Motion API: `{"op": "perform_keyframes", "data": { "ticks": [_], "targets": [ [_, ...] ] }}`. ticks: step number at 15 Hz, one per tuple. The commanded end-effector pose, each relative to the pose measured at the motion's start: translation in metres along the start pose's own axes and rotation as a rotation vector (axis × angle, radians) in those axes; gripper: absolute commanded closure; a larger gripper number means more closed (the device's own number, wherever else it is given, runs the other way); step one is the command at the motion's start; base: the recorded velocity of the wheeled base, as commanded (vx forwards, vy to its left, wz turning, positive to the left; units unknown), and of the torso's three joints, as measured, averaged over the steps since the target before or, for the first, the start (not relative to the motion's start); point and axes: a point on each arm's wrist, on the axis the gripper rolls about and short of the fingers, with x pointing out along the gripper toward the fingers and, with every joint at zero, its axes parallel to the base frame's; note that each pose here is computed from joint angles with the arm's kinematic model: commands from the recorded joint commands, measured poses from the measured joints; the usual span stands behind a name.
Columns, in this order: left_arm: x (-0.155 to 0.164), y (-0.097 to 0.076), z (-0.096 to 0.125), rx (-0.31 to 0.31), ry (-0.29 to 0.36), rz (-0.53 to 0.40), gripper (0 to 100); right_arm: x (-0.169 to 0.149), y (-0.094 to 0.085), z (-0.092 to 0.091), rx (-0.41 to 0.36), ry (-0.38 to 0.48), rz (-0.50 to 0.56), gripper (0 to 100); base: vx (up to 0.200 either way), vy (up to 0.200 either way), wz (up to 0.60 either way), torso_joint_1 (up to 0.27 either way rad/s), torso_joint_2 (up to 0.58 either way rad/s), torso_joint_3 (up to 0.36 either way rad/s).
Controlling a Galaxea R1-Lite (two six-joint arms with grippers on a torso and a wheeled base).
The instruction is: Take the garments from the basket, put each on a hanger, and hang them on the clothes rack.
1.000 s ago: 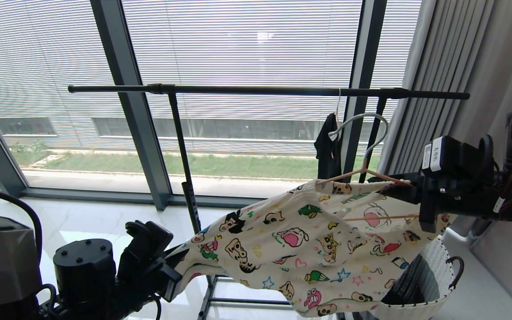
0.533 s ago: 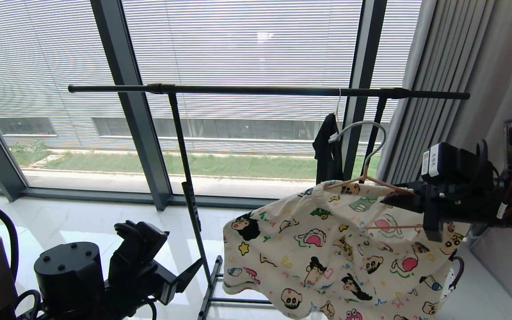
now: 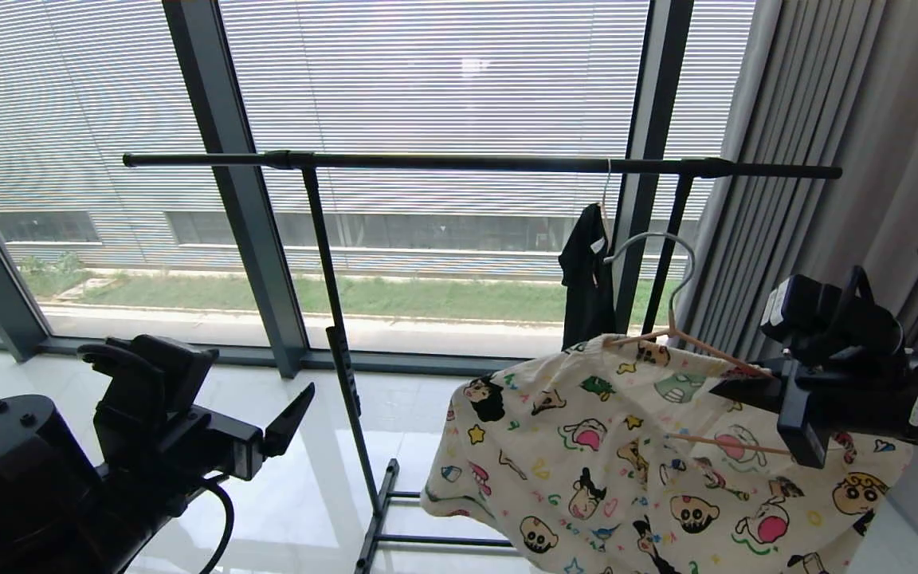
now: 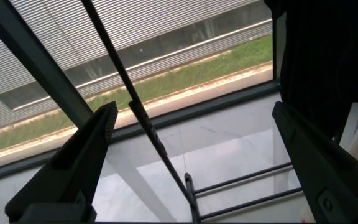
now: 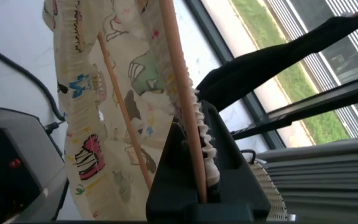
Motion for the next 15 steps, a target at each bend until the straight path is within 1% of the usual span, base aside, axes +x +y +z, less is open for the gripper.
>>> {"op": "perform_keyframes", "data": {
  "ticks": [1, 3, 4, 7, 8, 9, 10, 11, 12, 14, 15],
  "targets": [
    [-0.015, 0.032, 0.051, -0.065, -0.059, 0.095, 0, -0.005, 0.004, -0.003, 0.0, 0.002, -0.003, 100, 0.0, 0.0, 0.0, 0.0, 0.0, 0.0],
    [-0.028, 0.043, 0.083, -0.143, 0.016, 0.068, 0, -0.009, 0.007, -0.004, 0.004, 0.024, -0.001, 100, 0.0, 0.0, 0.0, 0.0, 0.0, 0.0],
    [-0.037, 0.046, 0.092, -0.174, 0.067, 0.055, 0, -0.014, 0.008, -0.005, 0.008, 0.043, -0.011, 100, 0.0, 0.0, 0.0, 0.0, 0.0, 0.0],
    [-0.062, 0.045, 0.087, -0.176, 0.175, 0.025, 0, -0.014, 0.008, -0.006, 0.012, 0.082, -0.04, 100, 0.0, 0.0, 0.0, 0.0, 0.0, 0.0],
    [-0.073, 0.044, 0.087, -0.194, 0.191, -0.004, 0, -0.014, 0.008, -0.007, 0.015, 0.1, -0.046, 100, 0.0, 0.0, 0.0, 0.0, 0.0, 0.0],
    [-0.075, 0.043, 0.088, -0.214, 0.187, -0.012, 0, -0.014, 0.009, -0.008, 0.017, 0.113, -0.047, 100, 0.0, 0.0, 0.0, 0.0, 0.0, 0.0],
    [-0.075, 0.043, 0.088, -0.214, 0.187, -0.012, 0, -0.014, 0.009, -0.008, 0.017, 0.113, -0.047, 100, 0.0, 0.0, 0.0, 0.0, 0.0, 0.0],
    [-0.074, 0.042, 0.082, -0.264, 0.225, 0.017, 0, -0.015, 0.011, -0.013, 0.051, 0.186, -0.046, 100, 0.0, 0.0, 0.0, 0.0, 0.0, 0.0],
    [-0.074, 0.04, 0.075, -0.268, 0.251, 0.049, 0, -0.014, 0.011, -0.013, 0.096, 0.219, -0.047, 100, 0.0, 0.0, 0.0, 0.0, 0.0, 0.0],
    [-0.082, 0.038, 0.068, -0.256, 0.259, 0.059, 0, -0.005, 0.008, -0.01, 0.195, 0.28, -0.079, 100, 0.0, 0.0, 0.0, 0.0, 0.0, 0.0],
    [-0.082, 0.038, 0.066, -0.256, 0.267, 0.066, 0, 0.005, 0.007, -0.007, 0.262, 0.304, -0.116, 100, 0.0, 0.0, 0.0, 0.0, 0.0, 0.0]
  ]
}}
